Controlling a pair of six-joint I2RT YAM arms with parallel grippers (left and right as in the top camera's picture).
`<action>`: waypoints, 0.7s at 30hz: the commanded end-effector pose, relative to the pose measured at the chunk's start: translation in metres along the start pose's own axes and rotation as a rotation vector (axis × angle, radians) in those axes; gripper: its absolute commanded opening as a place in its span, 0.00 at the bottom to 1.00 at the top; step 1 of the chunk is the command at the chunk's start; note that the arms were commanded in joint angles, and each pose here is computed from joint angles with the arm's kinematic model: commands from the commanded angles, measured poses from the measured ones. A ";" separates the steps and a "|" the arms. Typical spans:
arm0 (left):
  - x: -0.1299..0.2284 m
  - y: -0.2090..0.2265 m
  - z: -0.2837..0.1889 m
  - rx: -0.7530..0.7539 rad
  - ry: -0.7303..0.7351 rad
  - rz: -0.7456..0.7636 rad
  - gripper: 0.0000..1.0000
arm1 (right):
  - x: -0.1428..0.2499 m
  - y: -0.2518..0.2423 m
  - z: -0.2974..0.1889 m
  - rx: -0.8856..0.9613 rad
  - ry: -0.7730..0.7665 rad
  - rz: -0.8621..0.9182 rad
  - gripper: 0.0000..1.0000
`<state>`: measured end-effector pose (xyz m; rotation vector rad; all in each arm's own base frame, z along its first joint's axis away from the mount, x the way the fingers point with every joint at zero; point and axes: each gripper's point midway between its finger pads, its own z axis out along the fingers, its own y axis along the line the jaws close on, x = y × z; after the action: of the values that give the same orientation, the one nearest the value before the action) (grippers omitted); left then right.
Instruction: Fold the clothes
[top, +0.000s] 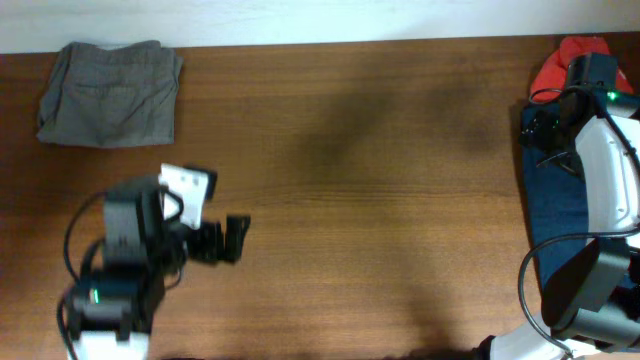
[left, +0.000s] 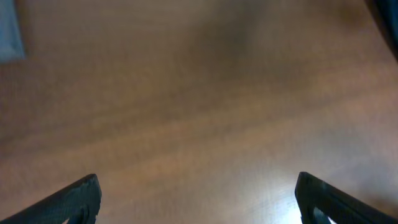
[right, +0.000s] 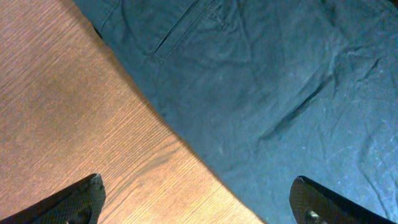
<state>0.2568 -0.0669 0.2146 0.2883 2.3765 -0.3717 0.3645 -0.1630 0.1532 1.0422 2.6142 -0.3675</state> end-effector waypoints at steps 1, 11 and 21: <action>0.026 -0.008 -0.016 -0.009 -0.135 0.079 0.99 | -0.004 -0.004 -0.004 0.007 -0.018 0.013 0.98; 0.009 0.013 -0.054 -0.221 -0.565 0.165 0.99 | -0.004 -0.004 -0.004 0.007 -0.018 0.013 0.98; 0.025 0.038 -0.011 -0.286 -0.888 0.218 0.99 | -0.004 -0.004 -0.004 0.007 -0.018 0.013 0.99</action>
<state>0.2417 -0.0331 0.2144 0.2055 1.4972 -0.0656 0.3648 -0.1630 0.1533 1.0419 2.6129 -0.3667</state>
